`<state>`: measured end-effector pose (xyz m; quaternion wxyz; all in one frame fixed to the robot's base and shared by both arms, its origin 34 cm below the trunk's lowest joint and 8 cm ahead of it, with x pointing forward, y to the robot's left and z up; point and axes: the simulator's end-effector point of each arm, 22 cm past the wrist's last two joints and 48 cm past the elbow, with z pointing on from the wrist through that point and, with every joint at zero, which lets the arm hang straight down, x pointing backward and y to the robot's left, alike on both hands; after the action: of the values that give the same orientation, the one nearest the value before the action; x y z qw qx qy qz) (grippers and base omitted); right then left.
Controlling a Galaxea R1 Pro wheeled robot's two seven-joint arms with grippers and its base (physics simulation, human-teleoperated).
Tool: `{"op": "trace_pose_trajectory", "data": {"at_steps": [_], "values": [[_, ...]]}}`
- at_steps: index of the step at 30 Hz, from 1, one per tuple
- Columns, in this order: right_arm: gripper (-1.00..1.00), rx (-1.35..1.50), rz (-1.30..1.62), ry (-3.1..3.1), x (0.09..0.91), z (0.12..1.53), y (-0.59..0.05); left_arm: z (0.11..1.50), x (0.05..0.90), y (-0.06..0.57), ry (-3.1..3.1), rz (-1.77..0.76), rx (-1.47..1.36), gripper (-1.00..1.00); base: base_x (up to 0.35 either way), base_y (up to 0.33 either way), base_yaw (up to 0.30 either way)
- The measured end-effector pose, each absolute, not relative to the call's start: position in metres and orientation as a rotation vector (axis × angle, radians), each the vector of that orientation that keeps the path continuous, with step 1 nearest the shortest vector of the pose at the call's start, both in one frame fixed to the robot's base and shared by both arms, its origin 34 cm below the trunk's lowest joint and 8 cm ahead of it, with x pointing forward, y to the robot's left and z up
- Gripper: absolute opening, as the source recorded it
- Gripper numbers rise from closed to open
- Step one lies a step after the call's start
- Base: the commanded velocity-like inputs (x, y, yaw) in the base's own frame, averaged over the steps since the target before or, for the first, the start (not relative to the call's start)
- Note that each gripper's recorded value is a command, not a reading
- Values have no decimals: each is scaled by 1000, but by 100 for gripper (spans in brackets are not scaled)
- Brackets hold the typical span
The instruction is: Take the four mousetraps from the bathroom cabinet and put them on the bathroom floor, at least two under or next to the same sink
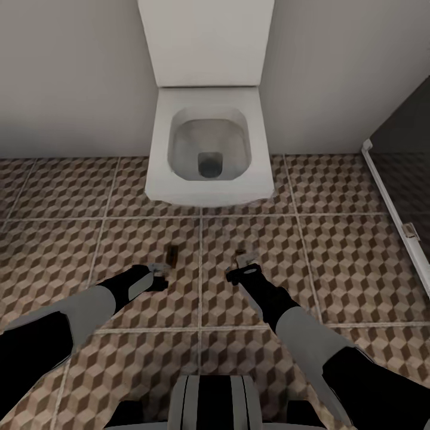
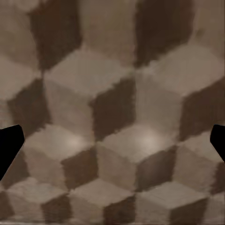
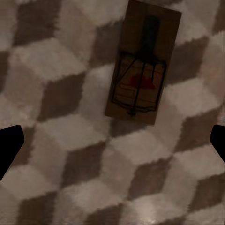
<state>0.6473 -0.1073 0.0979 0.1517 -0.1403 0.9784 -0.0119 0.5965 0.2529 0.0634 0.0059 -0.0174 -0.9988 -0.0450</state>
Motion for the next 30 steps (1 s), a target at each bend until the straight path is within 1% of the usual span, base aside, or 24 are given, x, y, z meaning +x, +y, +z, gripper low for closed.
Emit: {"op": "trace_pose_trajectory", "data": {"at_steps": [25,30], "values": [[100,-403,-32,2809,647,98,-106,63,596,253,-3126,-142,-54,100,-332,0,0],[100,-403,-32,2808,647,98,-106,64,597,253,-3127,-141,-54,100,-220,0,0]]}}
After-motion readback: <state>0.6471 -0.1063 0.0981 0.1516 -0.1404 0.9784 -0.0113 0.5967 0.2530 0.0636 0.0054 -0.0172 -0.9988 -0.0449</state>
